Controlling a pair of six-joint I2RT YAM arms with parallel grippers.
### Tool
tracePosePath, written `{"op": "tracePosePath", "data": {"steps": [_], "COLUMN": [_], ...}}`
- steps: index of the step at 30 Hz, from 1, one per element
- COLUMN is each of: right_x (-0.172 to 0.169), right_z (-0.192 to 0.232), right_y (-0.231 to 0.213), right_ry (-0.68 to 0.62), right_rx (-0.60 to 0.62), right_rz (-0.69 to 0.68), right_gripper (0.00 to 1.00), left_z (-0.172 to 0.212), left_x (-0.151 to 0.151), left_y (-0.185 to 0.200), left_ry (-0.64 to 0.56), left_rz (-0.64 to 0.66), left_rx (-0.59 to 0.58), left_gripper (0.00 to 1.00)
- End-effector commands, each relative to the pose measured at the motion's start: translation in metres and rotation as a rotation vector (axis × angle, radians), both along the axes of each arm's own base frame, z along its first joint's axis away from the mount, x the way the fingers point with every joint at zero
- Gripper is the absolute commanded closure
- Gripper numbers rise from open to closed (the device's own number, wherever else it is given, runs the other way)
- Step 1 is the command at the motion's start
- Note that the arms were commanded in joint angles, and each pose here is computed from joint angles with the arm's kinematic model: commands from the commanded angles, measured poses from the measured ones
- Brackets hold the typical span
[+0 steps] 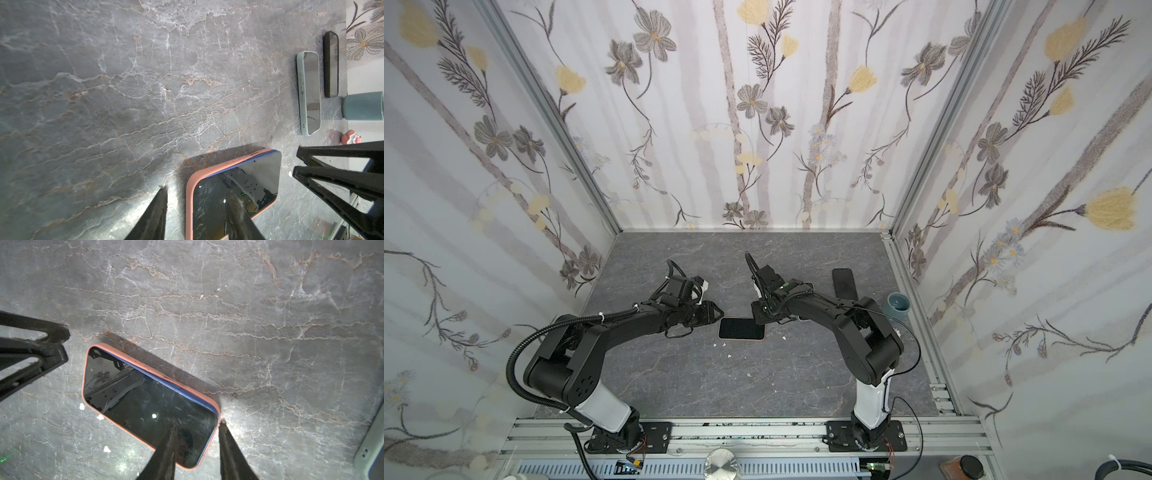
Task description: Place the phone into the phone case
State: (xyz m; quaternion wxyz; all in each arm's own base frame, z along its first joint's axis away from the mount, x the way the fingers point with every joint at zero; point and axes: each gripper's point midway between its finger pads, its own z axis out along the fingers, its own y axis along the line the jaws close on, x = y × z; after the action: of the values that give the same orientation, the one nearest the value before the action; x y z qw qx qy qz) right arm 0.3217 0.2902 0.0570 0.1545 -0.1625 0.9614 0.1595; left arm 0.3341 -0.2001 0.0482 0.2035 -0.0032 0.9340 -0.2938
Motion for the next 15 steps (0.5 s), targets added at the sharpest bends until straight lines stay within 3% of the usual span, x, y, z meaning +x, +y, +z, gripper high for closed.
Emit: {"op": "tracePosePath", "data": {"steps": [1,15], "right_x": [-0.001,-0.002], "right_z": [-0.002,-0.007], "right_y": [0.000,-0.010], "right_ry": [0.022,0.044], "right_rx": [0.004,-0.013], "right_rz": [-0.005,-0.029], "right_gripper": [0.68,0.72], "left_z": [0.002,-0.005], "left_x": [0.002,0.002], "left_y": [-0.003,-0.009], "left_ry": [0.003,0.024], "left_rz": [0.000,-0.013], "left_rx": [-0.015,-0.013], "left_gripper": [0.56,0.60]}}
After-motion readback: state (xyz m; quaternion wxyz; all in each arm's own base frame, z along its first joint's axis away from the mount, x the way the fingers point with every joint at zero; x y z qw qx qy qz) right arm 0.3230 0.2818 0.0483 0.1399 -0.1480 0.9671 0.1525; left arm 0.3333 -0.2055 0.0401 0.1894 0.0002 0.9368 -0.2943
